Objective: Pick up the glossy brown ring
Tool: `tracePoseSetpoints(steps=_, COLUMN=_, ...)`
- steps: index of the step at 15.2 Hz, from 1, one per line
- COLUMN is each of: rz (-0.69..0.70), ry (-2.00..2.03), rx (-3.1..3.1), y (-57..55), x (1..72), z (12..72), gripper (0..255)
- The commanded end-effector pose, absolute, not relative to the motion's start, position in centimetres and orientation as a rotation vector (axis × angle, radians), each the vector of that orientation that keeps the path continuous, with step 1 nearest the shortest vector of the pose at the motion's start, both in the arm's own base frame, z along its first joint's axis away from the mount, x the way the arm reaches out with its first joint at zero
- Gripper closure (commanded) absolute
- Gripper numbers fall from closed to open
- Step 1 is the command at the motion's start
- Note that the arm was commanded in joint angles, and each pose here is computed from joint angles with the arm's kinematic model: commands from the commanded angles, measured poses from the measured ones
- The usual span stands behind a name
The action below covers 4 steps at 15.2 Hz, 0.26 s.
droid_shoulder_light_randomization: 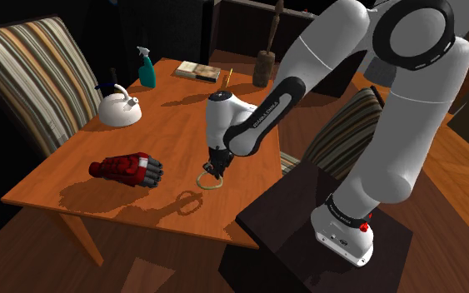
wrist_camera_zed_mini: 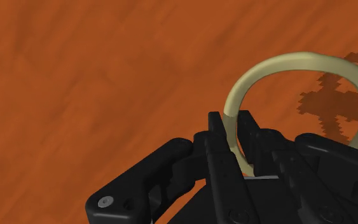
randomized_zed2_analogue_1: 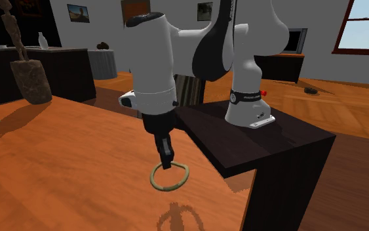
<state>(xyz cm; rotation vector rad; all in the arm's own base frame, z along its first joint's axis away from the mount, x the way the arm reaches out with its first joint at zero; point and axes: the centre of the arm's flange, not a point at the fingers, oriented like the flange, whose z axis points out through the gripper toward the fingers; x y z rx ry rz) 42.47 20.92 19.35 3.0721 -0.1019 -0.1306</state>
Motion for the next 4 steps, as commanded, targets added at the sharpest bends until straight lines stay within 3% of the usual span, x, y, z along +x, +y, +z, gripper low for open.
tracePoseSetpoints(steps=1, rz=-0.131, ry=-0.102, rx=3.072, y=20.89, x=42.53, z=20.49, gripper=255)
tracePoseSetpoints(steps=4, rz=-0.131, ry=-0.102, rx=3.072, y=20.89, x=42.53, z=21.10, gripper=255)
